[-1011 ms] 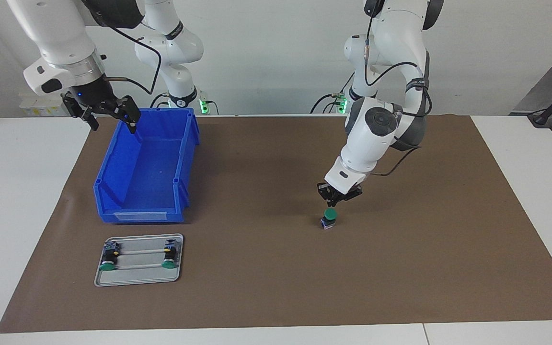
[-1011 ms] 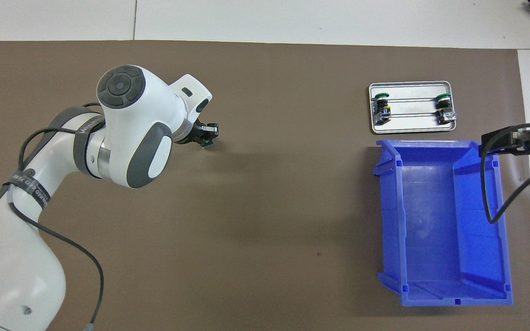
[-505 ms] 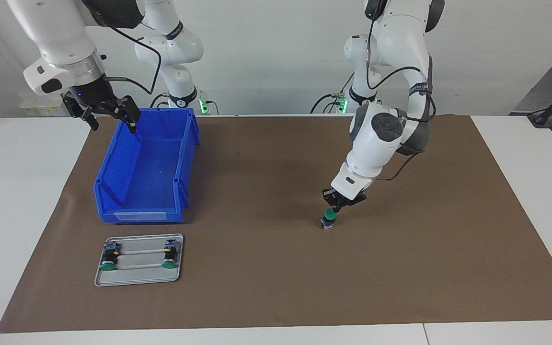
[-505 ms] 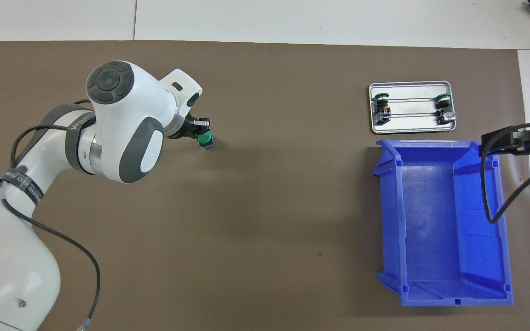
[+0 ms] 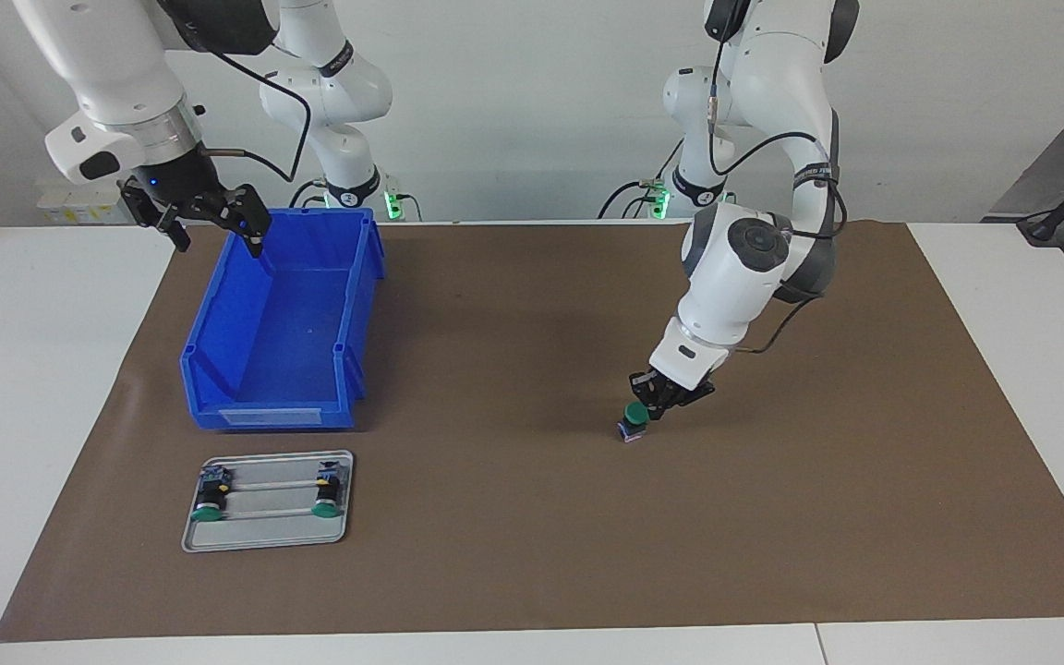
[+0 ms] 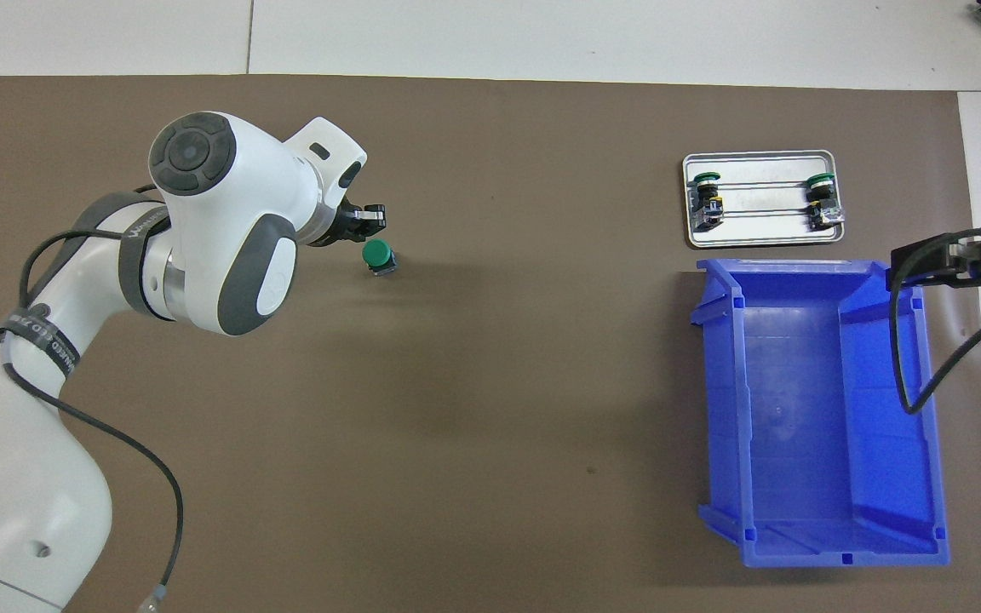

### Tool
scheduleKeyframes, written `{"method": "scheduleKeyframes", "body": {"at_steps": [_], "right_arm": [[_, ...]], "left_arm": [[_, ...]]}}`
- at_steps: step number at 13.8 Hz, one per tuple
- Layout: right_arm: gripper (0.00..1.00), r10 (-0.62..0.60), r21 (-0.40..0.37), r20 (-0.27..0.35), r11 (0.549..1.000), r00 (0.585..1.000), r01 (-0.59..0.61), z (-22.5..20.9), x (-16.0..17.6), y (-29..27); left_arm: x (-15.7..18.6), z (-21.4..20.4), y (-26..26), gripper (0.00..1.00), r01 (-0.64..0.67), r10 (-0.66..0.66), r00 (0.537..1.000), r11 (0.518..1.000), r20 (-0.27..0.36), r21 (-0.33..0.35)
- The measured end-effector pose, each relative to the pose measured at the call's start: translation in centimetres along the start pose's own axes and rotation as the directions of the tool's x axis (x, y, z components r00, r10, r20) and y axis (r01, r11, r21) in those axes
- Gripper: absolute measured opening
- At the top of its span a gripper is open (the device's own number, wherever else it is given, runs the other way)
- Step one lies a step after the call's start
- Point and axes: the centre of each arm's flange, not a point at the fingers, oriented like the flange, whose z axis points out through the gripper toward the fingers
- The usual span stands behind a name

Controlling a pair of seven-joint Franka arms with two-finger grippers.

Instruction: Place and press button with both arms

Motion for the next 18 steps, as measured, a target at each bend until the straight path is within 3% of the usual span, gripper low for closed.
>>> {"method": "scheduleKeyframes", "body": {"at_steps": [18], "right_arm": [[1.00, 0.000, 0.000, 0.000, 1.000, 1.000, 0.000, 0.0, 0.0, 0.0]], "left_arm": [[0.3, 2.0, 0.2, 0.01, 0.003, -0.003, 1.000, 1.000, -0.014, -0.015]]}}
